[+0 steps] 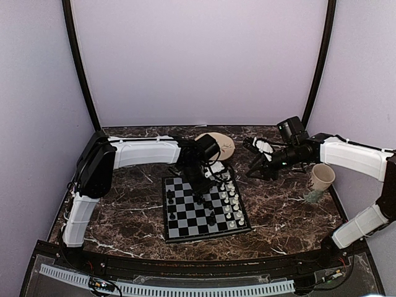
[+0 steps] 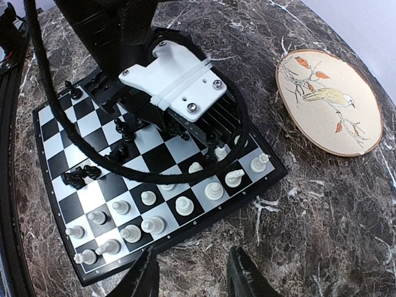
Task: Set up the chess pieces on the board
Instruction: Pick up the knight from the chessboard.
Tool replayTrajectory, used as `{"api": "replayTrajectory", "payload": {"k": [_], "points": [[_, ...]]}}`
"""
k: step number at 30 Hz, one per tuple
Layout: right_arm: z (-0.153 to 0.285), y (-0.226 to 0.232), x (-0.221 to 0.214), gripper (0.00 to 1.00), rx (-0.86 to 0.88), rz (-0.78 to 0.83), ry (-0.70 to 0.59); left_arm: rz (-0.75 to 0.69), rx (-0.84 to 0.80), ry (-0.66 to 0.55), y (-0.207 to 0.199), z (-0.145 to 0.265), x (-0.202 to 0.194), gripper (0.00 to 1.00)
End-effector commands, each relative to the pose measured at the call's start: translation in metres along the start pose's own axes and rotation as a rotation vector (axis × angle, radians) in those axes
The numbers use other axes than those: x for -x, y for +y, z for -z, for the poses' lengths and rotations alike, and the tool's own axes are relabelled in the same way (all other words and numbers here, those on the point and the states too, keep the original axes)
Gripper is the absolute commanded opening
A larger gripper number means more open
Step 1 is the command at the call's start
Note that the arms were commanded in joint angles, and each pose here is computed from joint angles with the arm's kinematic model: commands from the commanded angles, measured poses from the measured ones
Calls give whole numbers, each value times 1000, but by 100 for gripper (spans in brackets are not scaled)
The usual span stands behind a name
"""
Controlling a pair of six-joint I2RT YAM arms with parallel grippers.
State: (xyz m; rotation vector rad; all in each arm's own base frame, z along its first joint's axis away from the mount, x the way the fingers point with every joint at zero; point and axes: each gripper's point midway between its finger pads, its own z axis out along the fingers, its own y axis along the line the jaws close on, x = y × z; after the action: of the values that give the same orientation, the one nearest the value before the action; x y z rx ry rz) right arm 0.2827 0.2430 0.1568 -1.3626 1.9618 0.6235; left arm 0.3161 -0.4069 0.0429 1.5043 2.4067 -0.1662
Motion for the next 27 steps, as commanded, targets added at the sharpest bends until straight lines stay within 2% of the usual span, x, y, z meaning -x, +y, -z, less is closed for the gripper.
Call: {"api": "replayTrajectory", "payload": {"k": [1, 14, 20, 27], "points": [[-2, -1, -1, 38, 10, -2, -2, -44, -56, -31, -13, 6, 10, 22], [-3, -1, -2, 38, 13, -1, 2, -109, -82, -15, -28, -3, 8, 29], [-3, -1, -2, 38, 16, -3, 3, -174, -116, -7, -47, -2, 6, 32], [-3, 0, -2, 38, 20, -4, 2, -152, -63, 38, -39, -2, -2, 33]]}}
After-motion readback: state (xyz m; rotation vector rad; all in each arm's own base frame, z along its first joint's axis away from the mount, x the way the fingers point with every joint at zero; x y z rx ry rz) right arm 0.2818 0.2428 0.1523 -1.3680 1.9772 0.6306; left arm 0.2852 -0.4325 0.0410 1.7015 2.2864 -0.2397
